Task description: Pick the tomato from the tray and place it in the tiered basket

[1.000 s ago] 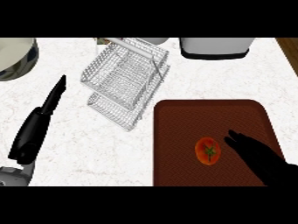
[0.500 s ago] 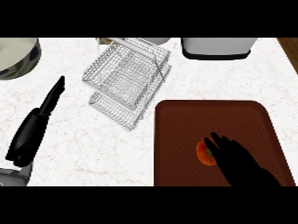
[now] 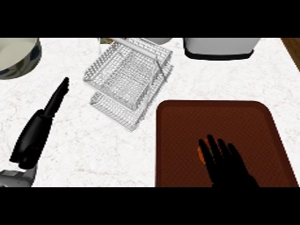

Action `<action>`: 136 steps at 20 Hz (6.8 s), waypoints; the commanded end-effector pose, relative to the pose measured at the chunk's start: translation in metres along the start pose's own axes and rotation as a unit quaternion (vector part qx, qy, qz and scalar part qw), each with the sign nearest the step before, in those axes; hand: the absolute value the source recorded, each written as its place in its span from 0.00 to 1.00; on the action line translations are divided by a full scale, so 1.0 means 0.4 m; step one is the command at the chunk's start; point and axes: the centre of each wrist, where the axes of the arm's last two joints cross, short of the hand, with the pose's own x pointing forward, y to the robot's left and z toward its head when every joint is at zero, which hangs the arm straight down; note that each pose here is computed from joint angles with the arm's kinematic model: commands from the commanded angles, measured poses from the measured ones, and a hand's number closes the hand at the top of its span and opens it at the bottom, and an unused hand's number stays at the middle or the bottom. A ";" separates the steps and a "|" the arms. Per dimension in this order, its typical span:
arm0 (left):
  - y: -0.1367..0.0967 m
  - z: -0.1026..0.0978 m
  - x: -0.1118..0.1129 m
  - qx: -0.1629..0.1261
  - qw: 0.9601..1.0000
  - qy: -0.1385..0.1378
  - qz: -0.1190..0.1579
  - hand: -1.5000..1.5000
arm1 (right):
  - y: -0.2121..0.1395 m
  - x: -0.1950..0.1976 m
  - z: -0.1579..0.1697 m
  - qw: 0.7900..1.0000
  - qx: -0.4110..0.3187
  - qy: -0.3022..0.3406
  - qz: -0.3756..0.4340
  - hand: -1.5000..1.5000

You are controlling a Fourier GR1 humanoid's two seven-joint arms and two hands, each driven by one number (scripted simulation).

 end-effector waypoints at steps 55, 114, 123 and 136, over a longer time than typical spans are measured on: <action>-0.019 -0.001 0.034 0.001 1.000 -0.007 0.004 0.50 | 0.199 -0.120 -0.253 0.998 -0.055 -0.027 -0.024 1.00; -0.035 -0.028 -0.006 -0.017 1.000 -0.015 0.004 0.50 | -0.661 0.338 -0.437 0.953 -0.174 0.064 -0.242 1.00; -0.047 -0.053 0.020 -0.025 0.999 -0.036 0.001 0.50 | -0.515 0.356 -0.583 0.916 -0.190 0.091 -0.342 1.00; -0.023 -0.047 0.031 -0.024 0.999 -0.035 0.001 0.50 | -0.479 0.346 -0.649 0.822 -0.320 0.021 -0.471 0.00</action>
